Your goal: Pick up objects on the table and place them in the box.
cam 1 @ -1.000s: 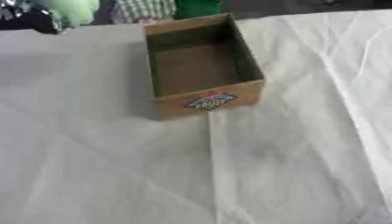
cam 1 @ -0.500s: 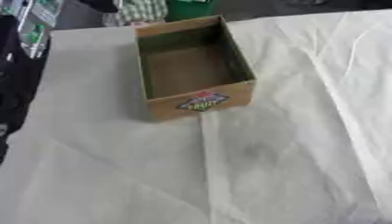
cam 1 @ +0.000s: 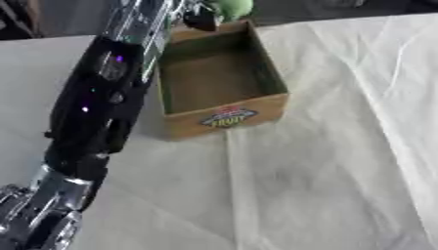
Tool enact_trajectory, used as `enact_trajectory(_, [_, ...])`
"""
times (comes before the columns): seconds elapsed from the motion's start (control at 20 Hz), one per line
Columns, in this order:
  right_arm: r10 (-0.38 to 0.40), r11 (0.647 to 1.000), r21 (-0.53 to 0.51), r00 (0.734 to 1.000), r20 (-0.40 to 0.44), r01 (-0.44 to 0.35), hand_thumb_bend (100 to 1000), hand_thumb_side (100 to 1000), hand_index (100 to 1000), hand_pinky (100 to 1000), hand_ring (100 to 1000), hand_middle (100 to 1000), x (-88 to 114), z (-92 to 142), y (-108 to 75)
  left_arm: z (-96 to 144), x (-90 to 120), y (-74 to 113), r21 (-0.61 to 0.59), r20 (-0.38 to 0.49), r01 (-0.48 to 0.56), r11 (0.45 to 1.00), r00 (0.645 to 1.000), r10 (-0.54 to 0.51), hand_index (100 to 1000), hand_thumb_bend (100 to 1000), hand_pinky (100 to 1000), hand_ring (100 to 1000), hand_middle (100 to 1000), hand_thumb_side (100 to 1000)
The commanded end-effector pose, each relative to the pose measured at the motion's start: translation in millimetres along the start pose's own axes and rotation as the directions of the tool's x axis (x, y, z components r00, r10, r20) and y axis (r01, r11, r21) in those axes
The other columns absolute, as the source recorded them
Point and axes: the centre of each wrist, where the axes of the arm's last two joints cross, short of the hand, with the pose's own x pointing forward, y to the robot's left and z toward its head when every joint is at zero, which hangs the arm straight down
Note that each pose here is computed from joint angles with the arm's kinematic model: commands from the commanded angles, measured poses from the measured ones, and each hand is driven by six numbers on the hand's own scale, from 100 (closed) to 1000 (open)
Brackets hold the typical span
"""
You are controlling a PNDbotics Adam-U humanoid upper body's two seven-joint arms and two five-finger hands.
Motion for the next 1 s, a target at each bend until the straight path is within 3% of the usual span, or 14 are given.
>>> enact_trajectory(0.05, [-0.007, 1.0, 0.006, 1.0, 0.03, 0.006, 100, 563, 865, 819, 671, 708, 5.4, -8.1, -1.2, -4.0, 8.4, 0.3, -0.005, 0.0, 0.042, 0.999, 0.999, -0.042, 638, 100, 438, 508, 430, 275])
enact_trajectory(0.45, [-0.004, 1.0, 0.004, 1.0, 0.028, 0.004, 100, 563, 865, 819, 671, 708, 5.2, -7.5, -1.7, -7.1, 26.3, -29.1, -0.13, 0.024, 0.081, 0.988, 0.997, -0.078, 652, 100, 451, 527, 457, 269])
enact_trajectory(0.85, [0.002, 1.0, 0.0, 1.0, 0.026, -0.002, 100, 564, 865, 819, 671, 708, 4.8, -6.4, -2.4, -7.2, 31.4, -45.1, -0.197, 0.024, 0.096, 0.976, 0.995, -0.093, 665, 100, 458, 537, 468, 267])
enact_trajectory(0.95, [0.002, 1.0, 0.0, 1.0, 0.026, -0.002, 100, 563, 865, 819, 671, 708, 4.8, -6.4, -2.3, -7.5, 31.8, -47.2, -0.211, 0.024, 0.089, 0.973, 0.996, -0.086, 711, 100, 472, 560, 495, 342])
enact_trajectory(1.0, [0.003, 1.0, 0.0, 1.0, 0.026, -0.003, 100, 563, 865, 819, 671, 708, 4.8, -6.3, -2.3, -7.7, 31.7, -47.5, -0.212, 0.021, 0.087, 0.973, 0.996, -0.084, 725, 100, 479, 574, 513, 422])
